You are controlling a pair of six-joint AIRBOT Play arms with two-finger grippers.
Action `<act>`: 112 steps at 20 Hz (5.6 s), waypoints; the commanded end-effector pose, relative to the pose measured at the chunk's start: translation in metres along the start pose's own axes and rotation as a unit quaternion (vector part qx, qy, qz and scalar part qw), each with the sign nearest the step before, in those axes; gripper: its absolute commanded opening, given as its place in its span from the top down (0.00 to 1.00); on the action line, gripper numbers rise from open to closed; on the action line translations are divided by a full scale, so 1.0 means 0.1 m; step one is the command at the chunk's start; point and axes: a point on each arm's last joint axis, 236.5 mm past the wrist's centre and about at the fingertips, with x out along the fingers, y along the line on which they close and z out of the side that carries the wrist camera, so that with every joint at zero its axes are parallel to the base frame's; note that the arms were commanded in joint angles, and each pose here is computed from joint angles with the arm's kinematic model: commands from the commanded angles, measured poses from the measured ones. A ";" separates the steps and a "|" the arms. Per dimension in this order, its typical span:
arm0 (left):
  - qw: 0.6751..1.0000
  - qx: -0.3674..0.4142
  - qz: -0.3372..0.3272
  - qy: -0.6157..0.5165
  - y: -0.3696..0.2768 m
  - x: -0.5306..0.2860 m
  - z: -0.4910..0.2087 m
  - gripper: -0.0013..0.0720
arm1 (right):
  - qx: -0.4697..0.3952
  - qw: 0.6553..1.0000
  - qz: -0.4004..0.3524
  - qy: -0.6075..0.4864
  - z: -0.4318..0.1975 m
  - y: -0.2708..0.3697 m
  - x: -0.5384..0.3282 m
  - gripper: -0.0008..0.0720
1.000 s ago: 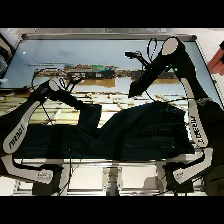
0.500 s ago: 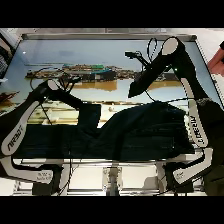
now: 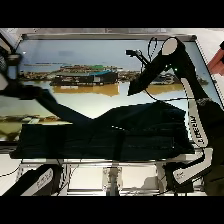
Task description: Fold the clothes and pants, and hang the long-sleeved shirts on hangers.
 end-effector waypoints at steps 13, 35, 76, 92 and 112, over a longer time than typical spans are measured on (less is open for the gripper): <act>0.912 -0.049 0.060 0.403 0.47 0.03 -1.55 0.95 | 0.018 0.999 -0.044 0.007 -0.04 -0.21 -0.01 0.57; 0.916 -0.088 -0.013 0.390 0.59 0.53 -2.44 0.46 | 0.035 0.998 -0.058 0.016 -0.08 -0.28 -0.02 0.57; 0.968 -0.228 0.000 0.108 0.95 0.49 -1.38 0.95 | 0.043 0.997 -0.066 -0.003 0.00 -0.31 -0.02 0.57; 0.966 -0.159 0.076 -0.188 1.47 -0.06 0.49 0.95 | 0.137 0.964 -0.218 -0.068 -0.05 -1.39 -0.50 0.57; 0.975 -0.061 0.084 0.195 1.51 0.74 -1.05 0.51 | 0.240 0.948 -0.204 -0.045 -0.64 -1.77 -0.80 0.57</act>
